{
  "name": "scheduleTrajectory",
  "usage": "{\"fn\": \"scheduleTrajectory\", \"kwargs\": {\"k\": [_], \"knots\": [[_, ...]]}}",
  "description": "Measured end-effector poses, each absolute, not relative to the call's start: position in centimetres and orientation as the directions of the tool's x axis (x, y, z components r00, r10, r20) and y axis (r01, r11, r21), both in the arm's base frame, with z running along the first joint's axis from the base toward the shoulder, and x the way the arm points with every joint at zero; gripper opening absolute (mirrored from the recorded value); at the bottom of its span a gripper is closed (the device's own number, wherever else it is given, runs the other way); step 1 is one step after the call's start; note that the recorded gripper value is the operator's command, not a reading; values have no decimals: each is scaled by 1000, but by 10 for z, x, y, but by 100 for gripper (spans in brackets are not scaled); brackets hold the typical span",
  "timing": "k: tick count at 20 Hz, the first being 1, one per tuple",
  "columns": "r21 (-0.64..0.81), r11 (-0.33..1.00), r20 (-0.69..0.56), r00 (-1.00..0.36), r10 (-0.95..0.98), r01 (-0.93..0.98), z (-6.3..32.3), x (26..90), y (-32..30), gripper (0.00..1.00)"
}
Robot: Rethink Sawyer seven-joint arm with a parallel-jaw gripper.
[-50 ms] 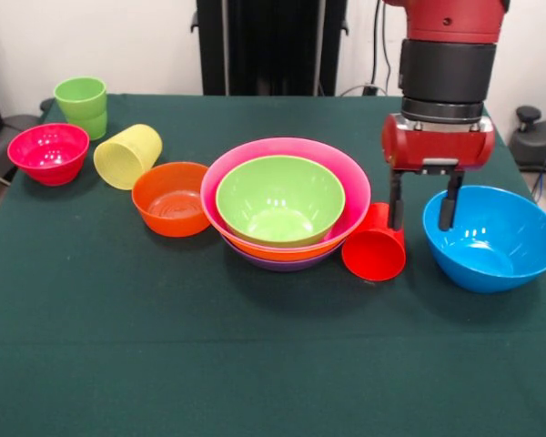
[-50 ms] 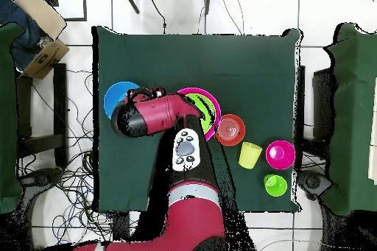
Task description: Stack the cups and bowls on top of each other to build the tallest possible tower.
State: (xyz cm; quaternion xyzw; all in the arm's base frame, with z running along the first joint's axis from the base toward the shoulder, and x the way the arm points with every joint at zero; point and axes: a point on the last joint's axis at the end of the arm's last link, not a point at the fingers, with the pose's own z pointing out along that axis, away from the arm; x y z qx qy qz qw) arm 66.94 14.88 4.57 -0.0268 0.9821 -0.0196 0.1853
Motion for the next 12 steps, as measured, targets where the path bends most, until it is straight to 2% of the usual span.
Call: {"fn": "scheduleTrajectory", "kwargs": {"k": [12], "knots": [[-73, 995, -359, -929, -93, -71, 45, 662, 161, 100]]}}
